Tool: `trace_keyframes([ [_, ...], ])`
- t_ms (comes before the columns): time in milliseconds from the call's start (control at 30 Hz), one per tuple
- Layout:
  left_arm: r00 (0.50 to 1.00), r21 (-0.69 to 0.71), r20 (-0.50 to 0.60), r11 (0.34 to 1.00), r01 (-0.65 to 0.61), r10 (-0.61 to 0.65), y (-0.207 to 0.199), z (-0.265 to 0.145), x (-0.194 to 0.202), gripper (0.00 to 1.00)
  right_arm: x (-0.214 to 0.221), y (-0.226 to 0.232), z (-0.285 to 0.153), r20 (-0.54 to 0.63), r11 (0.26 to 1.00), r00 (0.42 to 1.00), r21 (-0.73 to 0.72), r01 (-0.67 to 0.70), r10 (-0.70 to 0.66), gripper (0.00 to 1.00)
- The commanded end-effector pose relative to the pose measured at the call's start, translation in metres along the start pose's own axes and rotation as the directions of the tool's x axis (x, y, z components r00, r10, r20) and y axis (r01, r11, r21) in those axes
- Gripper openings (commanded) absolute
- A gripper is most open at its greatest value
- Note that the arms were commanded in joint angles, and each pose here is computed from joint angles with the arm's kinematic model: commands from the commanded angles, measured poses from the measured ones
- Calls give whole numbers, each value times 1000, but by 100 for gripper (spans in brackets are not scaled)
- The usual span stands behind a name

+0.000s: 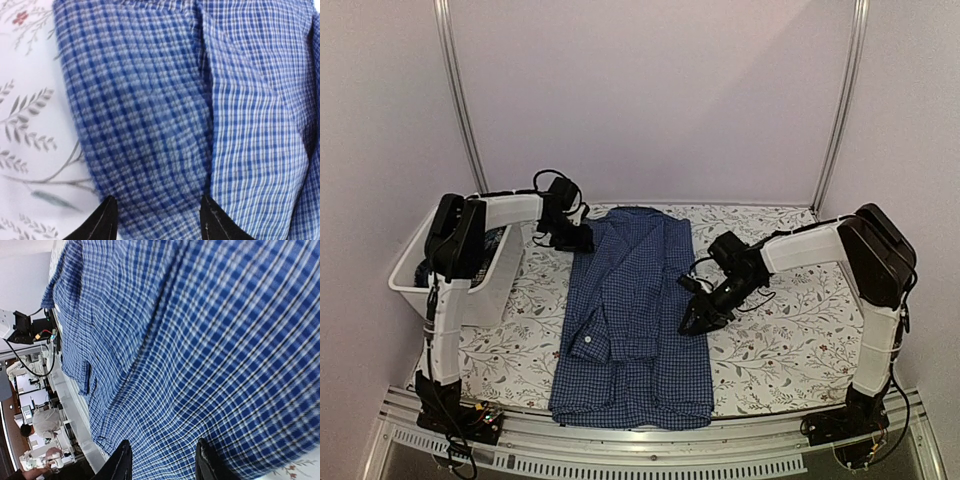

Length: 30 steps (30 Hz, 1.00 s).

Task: Fold and stack the mixed laundry pile
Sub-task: Rotate the rectangle-folded shirt at the center of the board, then adjust the rectangle-folded shirt at the center of the board.

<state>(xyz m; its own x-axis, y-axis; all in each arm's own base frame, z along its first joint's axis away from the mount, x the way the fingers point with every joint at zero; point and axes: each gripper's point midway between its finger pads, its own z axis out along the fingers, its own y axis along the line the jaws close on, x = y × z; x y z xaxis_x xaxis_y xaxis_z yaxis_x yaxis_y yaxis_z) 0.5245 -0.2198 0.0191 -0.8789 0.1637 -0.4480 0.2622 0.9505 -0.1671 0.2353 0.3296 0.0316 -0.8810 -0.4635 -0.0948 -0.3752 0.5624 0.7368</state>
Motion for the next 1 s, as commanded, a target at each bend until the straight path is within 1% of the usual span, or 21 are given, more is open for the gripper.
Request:
trace_keyframes([
  [0, 994, 64, 75, 994, -83, 79, -32, -72, 8, 57, -38, 24, -37, 130, 999, 991, 37, 30, -35, 42],
  [33, 985, 82, 126, 989, -126, 115, -44, -91, 10, 57, -42, 30, -39, 140, 999, 990, 21, 31, -34, 42],
  [100, 965, 149, 185, 965, -217, 188, -72, -124, 30, 58, -47, 34, -41, 159, 999, 987, 5, 35, -35, 42],
  [167, 940, 228, 218, 923, -312, 264, -109, -149, 62, 58, -51, 35, -42, 166, 999, 986, 2, 32, -32, 42],
  [267, 880, 265, 242, 844, -466, 409, -156, -170, 116, 60, -55, 28, -43, 172, 1000, 985, -5, 10, -9, 42],
  [333, 836, 294, 254, 785, -545, 486, -184, -178, 151, 62, -57, 23, -47, 190, 1000, 982, -20, -8, 12, 42],
  [400, 802, 320, 259, 735, -597, 539, -206, -179, 179, 64, -59, 19, -55, 216, 999, 976, -32, -30, 36, 42],
  [500, 749, 318, 250, 679, -662, 613, -231, -169, 209, 66, -62, 12, -67, 246, 998, 967, -38, -54, 62, 42],
  [600, 713, 298, 211, 651, -698, 668, -245, -149, 228, 66, -61, 4, -73, 256, 997, 964, -35, -69, 76, 41],
  [667, 693, 273, 191, 640, -718, 695, -251, -137, 235, 67, -59, 1, -74, 259, 997, 962, -28, -77, 81, 42],
  [733, 683, 257, 168, 637, -727, 711, -253, -124, 240, 68, -56, -1, -75, 259, 996, 962, -27, -80, 85, 42],
  [800, 651, 238, 153, 612, -754, 743, -255, -114, 245, 68, -52, -2, -74, 257, 996, 962, -26, -86, 89, 42],
  [867, 635, 231, 133, 600, -766, 761, -255, -105, 249, 69, -50, -1, -75, 261, 996, 961, -25, -85, 89, 42],
  [967, 612, 171, 104, 592, -787, 784, -250, -93, 247, 69, -46, -1, -76, 263, 996, 960, -24, -89, 92, 42],
])
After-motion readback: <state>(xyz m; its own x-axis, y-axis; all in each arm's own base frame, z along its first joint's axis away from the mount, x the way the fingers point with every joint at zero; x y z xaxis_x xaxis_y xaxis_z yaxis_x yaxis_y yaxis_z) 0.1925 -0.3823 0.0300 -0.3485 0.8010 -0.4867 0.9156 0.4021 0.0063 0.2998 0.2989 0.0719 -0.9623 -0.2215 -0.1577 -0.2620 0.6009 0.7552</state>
